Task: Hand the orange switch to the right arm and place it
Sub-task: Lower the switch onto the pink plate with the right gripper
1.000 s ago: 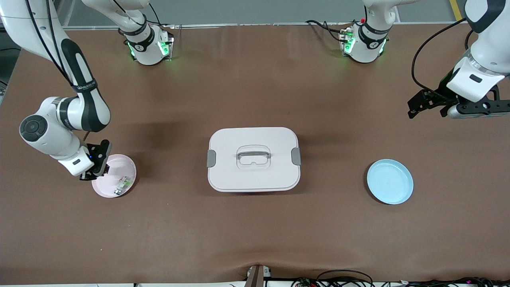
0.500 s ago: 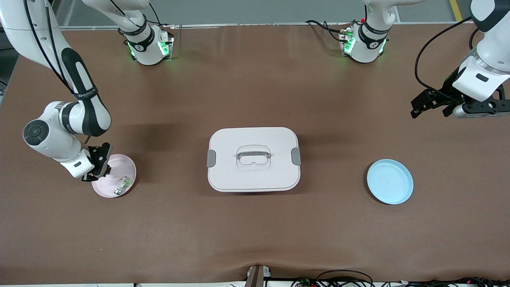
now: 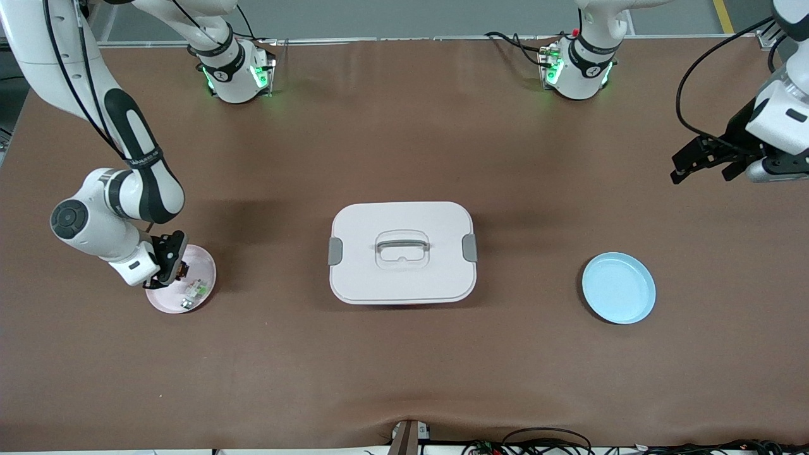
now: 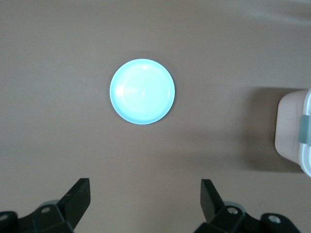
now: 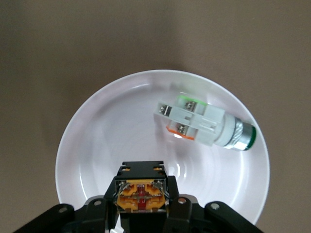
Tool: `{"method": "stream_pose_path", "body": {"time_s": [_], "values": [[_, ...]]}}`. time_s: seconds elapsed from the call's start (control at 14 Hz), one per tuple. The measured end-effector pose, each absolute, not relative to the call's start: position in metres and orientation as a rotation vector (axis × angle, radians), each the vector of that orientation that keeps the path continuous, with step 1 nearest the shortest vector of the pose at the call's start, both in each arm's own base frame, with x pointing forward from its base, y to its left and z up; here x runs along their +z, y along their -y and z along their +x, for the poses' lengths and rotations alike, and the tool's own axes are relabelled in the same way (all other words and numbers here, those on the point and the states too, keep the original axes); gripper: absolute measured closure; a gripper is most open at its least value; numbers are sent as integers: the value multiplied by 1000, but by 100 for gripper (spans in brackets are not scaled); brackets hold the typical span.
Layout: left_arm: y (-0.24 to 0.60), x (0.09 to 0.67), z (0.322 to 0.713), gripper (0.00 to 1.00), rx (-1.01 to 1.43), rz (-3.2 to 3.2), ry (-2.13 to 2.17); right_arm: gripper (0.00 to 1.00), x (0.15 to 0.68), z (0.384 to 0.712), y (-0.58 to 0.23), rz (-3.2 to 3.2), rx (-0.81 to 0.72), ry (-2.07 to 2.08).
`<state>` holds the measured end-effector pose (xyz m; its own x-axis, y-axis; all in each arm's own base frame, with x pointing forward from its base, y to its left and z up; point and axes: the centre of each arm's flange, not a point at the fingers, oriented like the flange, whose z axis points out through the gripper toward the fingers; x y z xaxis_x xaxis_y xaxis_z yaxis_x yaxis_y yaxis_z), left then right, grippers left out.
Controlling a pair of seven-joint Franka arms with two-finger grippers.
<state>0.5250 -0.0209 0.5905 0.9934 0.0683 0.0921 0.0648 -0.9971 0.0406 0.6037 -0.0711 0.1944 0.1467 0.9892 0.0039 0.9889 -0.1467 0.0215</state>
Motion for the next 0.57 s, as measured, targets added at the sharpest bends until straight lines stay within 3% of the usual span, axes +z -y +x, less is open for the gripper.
{"method": "stream_pose_path", "body": {"time_s": [0.57], "values": [[24,617,523,0,148,3099,-91,59,182,607,71,2369,17,-2054]]}}
